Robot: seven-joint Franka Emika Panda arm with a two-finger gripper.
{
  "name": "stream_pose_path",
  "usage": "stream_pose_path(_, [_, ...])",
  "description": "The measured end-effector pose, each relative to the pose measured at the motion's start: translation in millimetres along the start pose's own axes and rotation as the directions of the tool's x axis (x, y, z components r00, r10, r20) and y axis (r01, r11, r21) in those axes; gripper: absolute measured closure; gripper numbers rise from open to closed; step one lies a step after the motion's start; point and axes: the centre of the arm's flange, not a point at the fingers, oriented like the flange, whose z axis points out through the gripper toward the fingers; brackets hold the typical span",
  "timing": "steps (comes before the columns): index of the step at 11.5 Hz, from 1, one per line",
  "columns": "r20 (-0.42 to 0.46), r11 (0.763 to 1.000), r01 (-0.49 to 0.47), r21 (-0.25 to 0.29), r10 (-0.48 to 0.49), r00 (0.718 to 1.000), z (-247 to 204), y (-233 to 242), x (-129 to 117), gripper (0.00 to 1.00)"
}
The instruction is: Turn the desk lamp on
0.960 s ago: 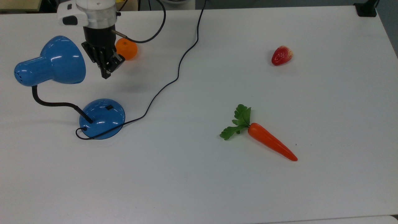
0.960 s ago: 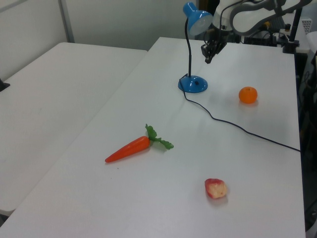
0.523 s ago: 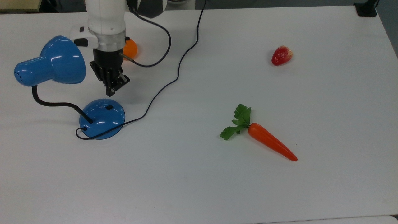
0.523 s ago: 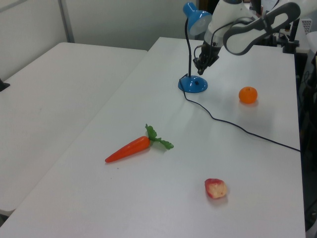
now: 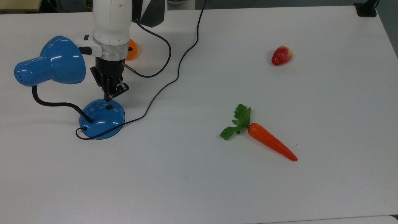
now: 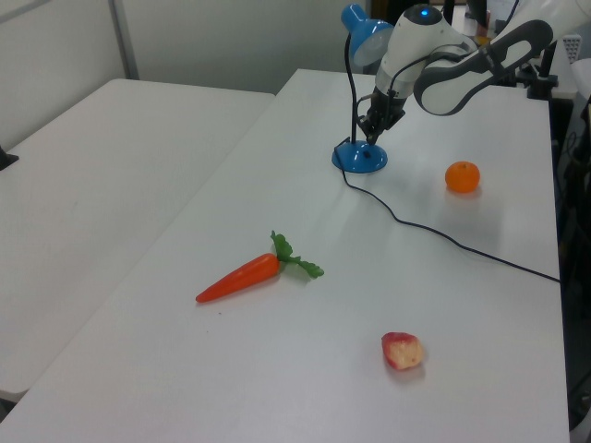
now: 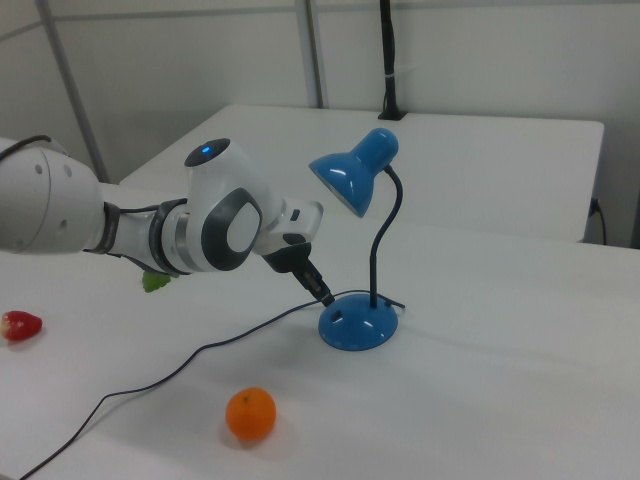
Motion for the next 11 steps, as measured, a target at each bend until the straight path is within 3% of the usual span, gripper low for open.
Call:
stream_pose_path(5, [-0.015,0.999,-0.014,-0.034,0.013,1.0,20,-8,2,0.96])
stream_pose_path(11, [-0.022,0.999,-0.02,-0.032,0.019,1.0,22,-10,7,0.96])
